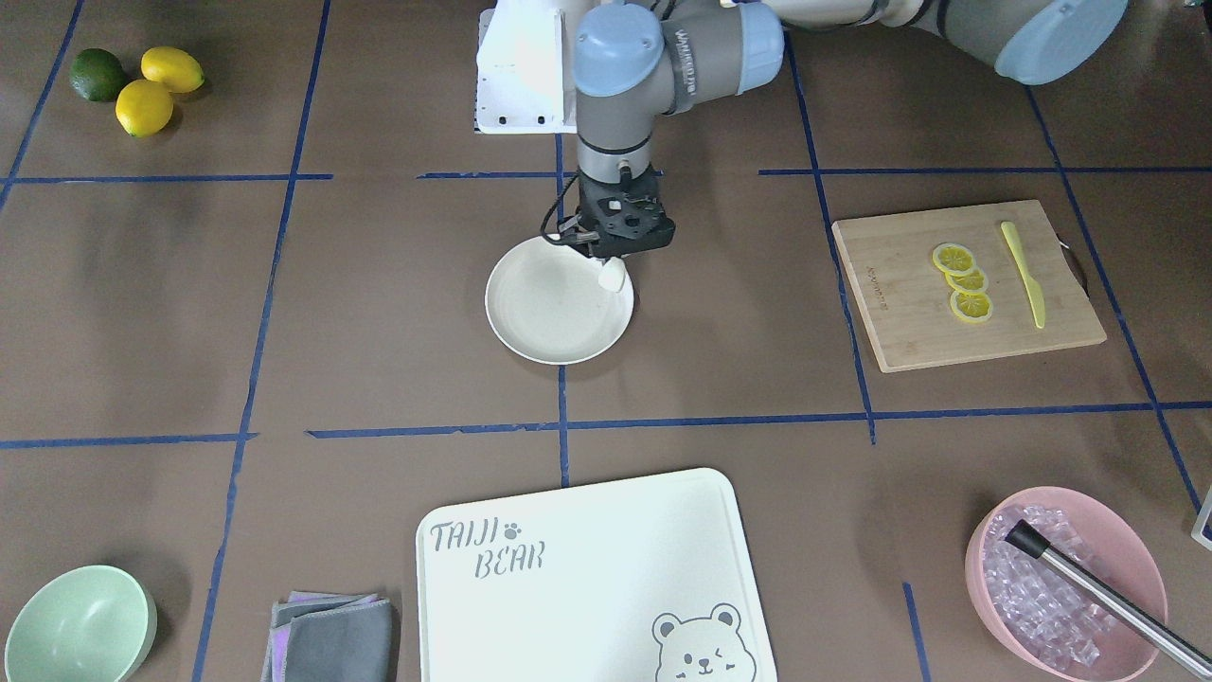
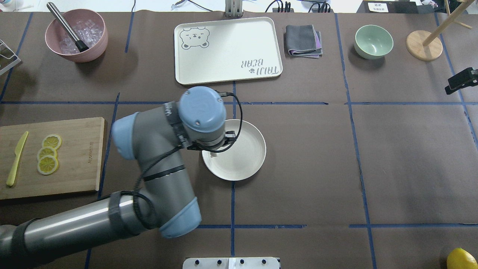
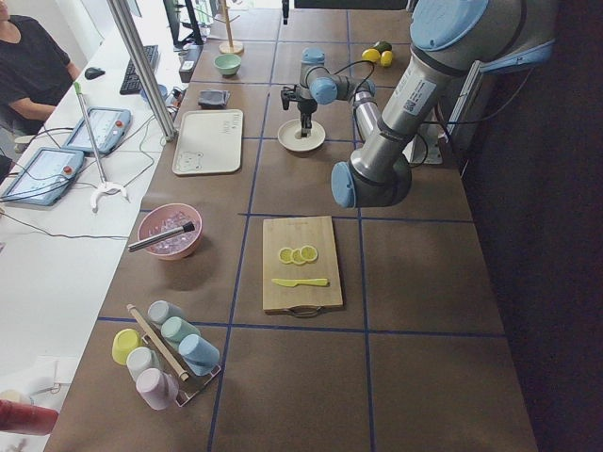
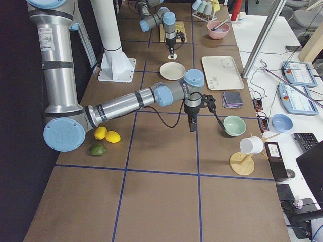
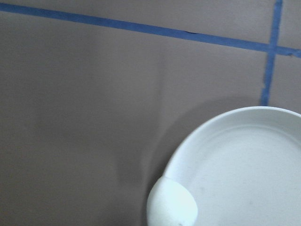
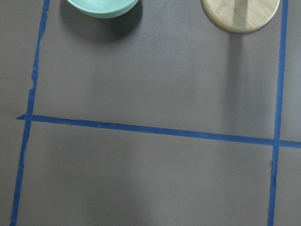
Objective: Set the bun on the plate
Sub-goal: 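Lift the bun with the left gripper and carry it over the white plate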
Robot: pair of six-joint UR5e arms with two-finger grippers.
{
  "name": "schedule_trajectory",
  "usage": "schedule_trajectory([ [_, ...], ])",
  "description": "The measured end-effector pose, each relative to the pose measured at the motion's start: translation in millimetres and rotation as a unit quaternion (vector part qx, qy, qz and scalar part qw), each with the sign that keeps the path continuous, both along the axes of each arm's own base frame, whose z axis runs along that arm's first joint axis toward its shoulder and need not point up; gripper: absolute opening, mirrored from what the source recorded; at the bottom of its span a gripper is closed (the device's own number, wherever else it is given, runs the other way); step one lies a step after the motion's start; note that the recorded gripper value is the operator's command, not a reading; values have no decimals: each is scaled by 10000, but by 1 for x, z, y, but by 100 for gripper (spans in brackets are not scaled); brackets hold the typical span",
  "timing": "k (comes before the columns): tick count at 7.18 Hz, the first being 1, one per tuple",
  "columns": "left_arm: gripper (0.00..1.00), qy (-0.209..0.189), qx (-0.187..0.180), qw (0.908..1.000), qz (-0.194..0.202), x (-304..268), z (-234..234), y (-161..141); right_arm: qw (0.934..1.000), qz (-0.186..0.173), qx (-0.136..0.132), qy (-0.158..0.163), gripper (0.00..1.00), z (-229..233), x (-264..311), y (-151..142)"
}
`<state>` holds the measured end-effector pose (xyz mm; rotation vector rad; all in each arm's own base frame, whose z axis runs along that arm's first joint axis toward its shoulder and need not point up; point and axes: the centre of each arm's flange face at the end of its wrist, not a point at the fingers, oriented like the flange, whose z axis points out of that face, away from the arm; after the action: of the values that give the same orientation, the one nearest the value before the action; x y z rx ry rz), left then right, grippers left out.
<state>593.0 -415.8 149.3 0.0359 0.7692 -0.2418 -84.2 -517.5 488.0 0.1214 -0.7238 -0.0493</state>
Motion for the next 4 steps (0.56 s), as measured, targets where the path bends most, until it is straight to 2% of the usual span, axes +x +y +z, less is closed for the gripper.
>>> schedule_trajectory([
  [2,28,-141,-47,9998,-106,46,-29,-13,10000,6,-16,0,100,1,1,1],
  [4,28,-224,-54,9997,-117,54,-16,-17,10000,14,-25,1,100,2,1,1],
])
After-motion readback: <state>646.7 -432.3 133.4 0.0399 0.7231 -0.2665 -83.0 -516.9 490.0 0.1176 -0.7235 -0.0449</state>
